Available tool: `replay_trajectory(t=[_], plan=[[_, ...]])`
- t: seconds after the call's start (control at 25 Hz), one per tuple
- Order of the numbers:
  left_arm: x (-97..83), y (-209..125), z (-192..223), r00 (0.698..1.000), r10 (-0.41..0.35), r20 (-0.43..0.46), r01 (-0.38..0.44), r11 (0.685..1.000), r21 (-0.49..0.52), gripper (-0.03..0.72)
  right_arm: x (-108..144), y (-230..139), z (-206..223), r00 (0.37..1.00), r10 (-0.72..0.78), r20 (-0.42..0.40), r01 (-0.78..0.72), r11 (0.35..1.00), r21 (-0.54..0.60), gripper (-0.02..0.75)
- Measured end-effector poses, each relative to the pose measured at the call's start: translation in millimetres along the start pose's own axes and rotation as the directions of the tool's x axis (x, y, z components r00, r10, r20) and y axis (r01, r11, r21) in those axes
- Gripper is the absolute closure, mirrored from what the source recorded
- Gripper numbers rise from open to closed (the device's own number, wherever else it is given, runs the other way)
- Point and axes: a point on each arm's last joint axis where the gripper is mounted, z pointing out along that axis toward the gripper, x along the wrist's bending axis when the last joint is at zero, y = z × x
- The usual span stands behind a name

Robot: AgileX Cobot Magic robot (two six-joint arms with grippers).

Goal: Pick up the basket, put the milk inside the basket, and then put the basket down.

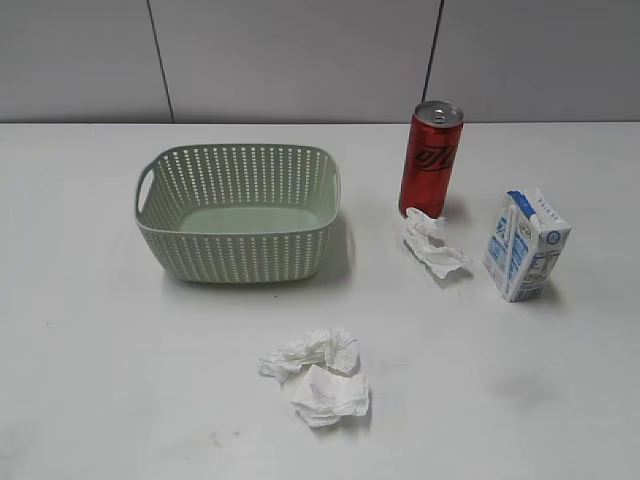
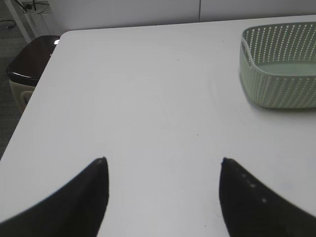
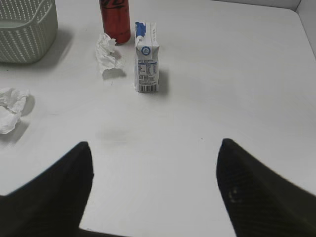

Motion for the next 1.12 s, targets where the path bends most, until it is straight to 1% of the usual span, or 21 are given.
replay_trajectory(t=[0.8, 1.12], plan=[[0.0, 0.0, 0.0, 1.0, 0.0, 0.0, 0.0, 1.0, 0.0, 0.156, -0.1, 0.0, 0.0, 1.0, 0.0, 0.001, 0.0, 1.0, 0.0, 0.149], [0.0, 0.6, 0.0, 1.0, 0.0, 0.0, 0.0, 1.0, -0.006, 0.168, -0.2, 0.0, 0.0, 1.0, -0.001, 0.002, 0.001, 1.0, 0.0, 0.149]])
